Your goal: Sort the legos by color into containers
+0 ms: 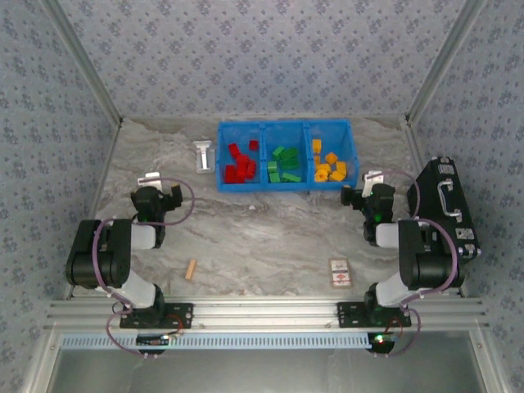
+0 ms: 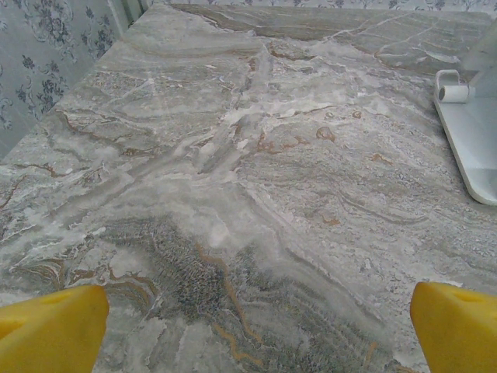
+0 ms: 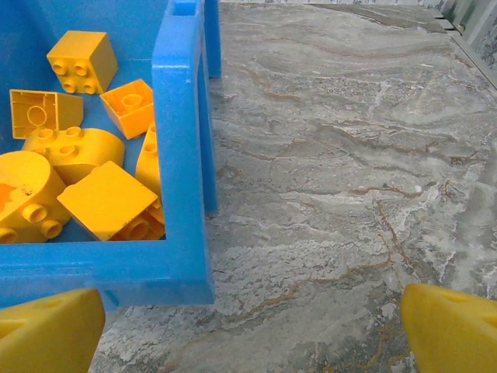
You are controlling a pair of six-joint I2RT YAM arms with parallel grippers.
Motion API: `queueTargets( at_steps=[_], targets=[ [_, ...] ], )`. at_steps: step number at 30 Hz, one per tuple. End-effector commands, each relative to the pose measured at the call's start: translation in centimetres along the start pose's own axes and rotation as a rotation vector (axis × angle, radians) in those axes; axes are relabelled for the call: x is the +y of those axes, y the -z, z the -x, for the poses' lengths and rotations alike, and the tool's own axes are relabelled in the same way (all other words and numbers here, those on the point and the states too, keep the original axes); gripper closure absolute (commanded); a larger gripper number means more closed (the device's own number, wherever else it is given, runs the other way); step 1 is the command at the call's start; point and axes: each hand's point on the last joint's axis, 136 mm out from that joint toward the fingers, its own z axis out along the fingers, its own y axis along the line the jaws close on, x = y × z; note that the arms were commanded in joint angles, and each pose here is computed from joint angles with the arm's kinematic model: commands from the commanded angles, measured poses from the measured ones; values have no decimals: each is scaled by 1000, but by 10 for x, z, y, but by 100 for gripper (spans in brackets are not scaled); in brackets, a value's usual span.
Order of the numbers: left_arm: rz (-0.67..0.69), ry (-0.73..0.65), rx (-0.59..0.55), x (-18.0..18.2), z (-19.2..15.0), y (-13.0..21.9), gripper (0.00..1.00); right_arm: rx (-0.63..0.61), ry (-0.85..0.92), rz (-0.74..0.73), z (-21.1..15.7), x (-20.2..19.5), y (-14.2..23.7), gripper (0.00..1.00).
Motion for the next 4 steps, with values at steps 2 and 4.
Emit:
queueTargets(
  at_steps=[2,4],
  targets=[
    [-14,-1,-27,-1,11,-1,0,-24,4,-16,7,-2,-2,1],
    [-14,0,-28,-1,11,-1,0,-28,3,-15,7,-2,-1,1]
  ],
)
